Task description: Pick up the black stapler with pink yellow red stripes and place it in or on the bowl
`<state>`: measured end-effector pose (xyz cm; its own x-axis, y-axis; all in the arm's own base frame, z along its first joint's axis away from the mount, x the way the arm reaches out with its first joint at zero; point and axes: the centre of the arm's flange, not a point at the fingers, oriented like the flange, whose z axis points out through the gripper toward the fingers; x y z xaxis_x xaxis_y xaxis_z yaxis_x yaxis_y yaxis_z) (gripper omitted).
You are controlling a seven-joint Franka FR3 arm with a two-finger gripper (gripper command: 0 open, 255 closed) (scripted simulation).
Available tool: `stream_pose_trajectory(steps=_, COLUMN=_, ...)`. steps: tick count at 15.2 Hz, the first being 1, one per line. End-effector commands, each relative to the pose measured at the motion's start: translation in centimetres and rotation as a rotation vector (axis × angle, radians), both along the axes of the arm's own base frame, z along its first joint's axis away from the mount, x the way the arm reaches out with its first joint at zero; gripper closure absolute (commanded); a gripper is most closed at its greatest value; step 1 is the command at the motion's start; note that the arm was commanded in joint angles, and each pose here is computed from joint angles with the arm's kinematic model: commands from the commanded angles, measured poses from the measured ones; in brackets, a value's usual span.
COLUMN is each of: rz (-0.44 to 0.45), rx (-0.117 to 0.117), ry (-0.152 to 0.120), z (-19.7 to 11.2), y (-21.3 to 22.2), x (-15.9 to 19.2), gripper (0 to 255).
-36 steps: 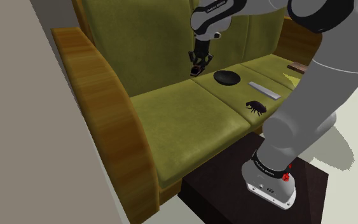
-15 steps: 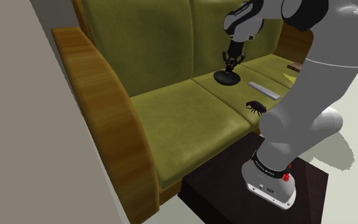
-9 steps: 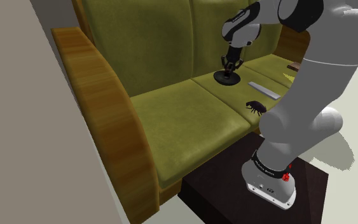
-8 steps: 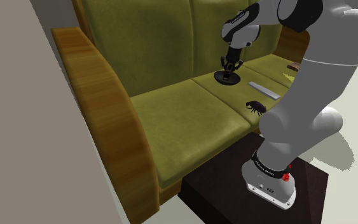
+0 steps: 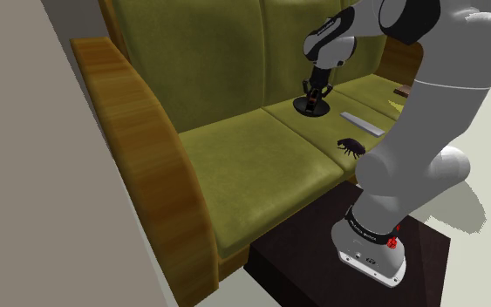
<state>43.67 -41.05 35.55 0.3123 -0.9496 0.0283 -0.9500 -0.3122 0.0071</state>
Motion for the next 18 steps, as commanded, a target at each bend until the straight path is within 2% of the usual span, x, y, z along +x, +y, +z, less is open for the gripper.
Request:
stream_pose_trajectory(steps=1, rz=0.001, rx=0.003, ry=0.003, z=-0.3, y=0.1, x=0.0, gripper=255)
stream_pose_trajectory(steps=2, rz=0.001, rx=0.003, ry=0.003, z=-0.2, y=0.1, x=0.1, gripper=0)
stream_pose_trajectory(steps=7, rz=0.001, rx=0.003, ry=0.003, z=-0.3, y=0.1, x=0.0, gripper=0)
stream_pose_trajectory(steps=11, rz=0.001, rx=0.003, ry=0.003, z=4.7, y=0.2, x=0.0, gripper=0)
stream_pose_trajectory(steps=18, rz=0.001, rx=0.003, ry=0.003, z=4.7, y=0.2, x=0.0, gripper=0)
